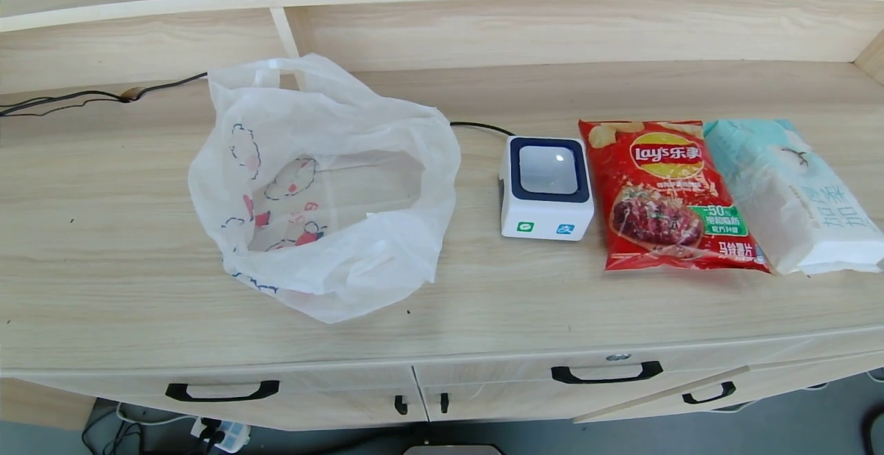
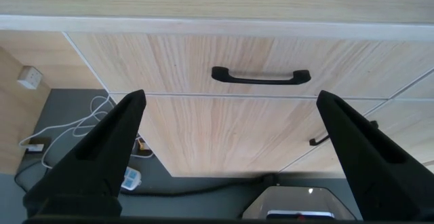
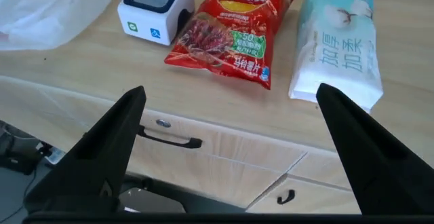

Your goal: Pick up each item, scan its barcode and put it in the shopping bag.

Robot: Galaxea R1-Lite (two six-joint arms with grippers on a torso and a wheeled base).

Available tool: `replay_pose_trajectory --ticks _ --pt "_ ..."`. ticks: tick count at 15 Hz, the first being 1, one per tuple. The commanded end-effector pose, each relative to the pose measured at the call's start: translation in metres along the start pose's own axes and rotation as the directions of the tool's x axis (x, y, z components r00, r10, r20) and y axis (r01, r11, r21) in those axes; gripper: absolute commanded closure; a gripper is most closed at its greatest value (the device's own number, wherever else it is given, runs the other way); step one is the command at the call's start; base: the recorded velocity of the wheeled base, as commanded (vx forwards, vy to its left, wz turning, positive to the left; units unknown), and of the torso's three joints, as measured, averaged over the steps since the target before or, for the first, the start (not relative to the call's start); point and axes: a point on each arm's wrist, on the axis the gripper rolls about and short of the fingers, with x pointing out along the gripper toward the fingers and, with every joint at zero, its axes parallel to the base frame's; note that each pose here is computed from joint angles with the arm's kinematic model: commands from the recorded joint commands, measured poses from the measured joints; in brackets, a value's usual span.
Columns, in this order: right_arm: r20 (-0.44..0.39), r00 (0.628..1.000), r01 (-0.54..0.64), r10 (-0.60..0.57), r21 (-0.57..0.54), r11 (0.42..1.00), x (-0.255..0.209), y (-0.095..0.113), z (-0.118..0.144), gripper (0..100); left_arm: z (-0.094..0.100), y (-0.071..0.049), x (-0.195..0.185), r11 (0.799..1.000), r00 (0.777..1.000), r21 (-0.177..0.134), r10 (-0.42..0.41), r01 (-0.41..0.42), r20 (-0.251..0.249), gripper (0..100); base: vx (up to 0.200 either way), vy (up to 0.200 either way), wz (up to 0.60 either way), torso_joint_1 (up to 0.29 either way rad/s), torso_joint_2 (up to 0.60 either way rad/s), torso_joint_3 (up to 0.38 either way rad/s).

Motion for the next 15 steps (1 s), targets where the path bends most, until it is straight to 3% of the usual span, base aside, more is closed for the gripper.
replay_pose_trajectory --ticks 1,6,9,15 --pt "-0.123 0.982 -0.138 0.141 0.038 0.990 0.081 -0.018 0.048 0 0.000 0.000 0.000 1.000 1.000 0.001 -0.001 0.001 -0.001 0 0.000 0.000 0.00 0.000 0.00 0.000" --pt "-0.214 0.952 -0.210 0.219 0.061 0.976 0.147 0.004 0.062 0 0.000 0.000 0.000 1.000 1.000 0.001 -0.001 0.001 -0.001 0 0.000 0.000 0.00 0.000 0.00 0.000" --pt "-0.306 0.938 -0.136 0.160 0.099 0.986 0.180 0.013 0.052 0 0.000 0.000 0.000 1.000 1.000 0.001 -0.001 0.001 -0.001 0 0.000 0.000 0.00 0.000 0.00 0.000" --pt "-0.367 0.928 -0.019 0.060 0.114 0.993 0.226 0.016 0.051 0 0.000 0.000 0.000 1.000 1.000 0.000 -0.001 0.001 -0.001 0 0.000 0.000 0.00 0.000 0.00 0.000"
